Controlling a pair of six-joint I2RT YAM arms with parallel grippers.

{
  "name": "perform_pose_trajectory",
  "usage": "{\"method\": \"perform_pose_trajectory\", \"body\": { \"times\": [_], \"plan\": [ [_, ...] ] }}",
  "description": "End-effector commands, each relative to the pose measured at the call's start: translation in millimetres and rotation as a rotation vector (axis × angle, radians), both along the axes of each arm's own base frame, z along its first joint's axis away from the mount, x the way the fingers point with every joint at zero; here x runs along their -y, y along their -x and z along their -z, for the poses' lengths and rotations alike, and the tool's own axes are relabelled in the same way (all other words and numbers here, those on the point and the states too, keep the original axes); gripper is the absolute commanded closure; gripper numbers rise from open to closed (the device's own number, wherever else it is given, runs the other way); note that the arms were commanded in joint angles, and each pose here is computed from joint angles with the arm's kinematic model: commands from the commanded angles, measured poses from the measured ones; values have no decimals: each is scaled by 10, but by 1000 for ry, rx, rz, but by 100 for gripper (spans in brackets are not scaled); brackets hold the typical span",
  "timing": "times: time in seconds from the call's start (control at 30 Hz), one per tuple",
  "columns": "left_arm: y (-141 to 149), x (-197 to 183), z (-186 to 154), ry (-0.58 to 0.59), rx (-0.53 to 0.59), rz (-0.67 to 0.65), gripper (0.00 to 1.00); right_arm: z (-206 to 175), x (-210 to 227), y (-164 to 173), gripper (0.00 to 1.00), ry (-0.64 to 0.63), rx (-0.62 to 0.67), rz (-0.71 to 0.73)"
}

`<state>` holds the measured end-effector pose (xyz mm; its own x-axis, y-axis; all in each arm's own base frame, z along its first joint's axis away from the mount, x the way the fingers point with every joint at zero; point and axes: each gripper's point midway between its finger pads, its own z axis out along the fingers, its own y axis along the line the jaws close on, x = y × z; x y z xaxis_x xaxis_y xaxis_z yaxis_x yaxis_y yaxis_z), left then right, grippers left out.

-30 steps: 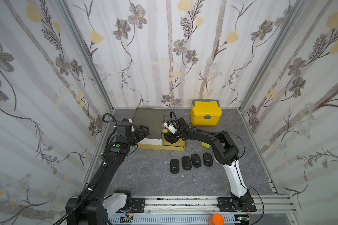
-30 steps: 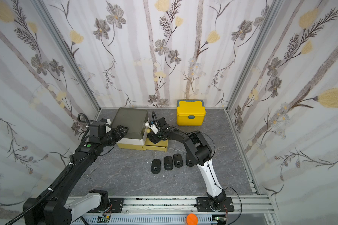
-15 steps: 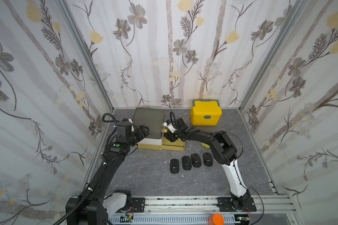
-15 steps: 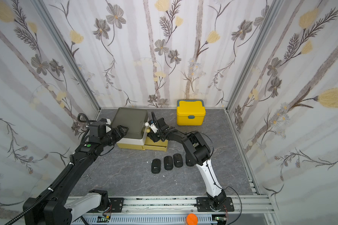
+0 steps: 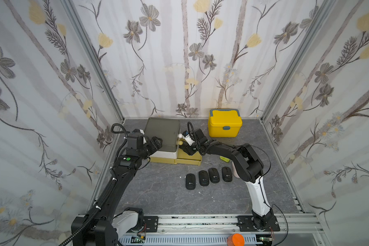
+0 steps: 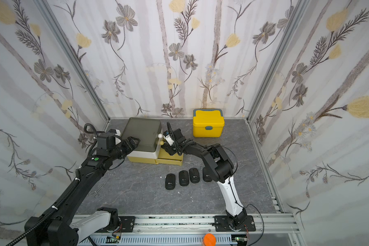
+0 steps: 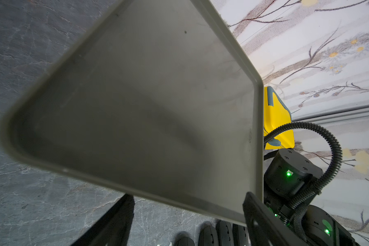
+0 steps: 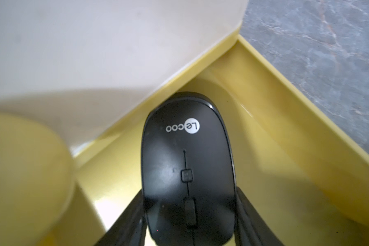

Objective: Take the mice out of the drawer
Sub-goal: Pick up the mouse from the drawer, then place the mouse at the center of the board.

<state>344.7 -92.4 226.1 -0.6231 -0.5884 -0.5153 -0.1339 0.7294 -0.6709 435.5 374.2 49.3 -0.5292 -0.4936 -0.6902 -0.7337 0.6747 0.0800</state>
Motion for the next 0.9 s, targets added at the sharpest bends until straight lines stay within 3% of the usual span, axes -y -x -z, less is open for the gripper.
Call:
{"method": "perform_pose_trajectory", "body": {
  "times": [0.0, 0.5, 0.7, 0.87],
  "plan": [
    [-78, -5, -174, 0, 67, -6, 17, -105, 19, -84, 48, -23, 31, 27],
    [10, -71, -249, -42, 72, -16, 17, -396, 366, 132, 48, -55, 22, 115],
    [109, -122, -291, -68, 73, -23, 17, -680, 507, 387, 49, -103, -1, 188],
    [242, -164, -312, -96, 70, -20, 17, -862, 523, 788, 48, -110, 0, 172]
  ]
}}
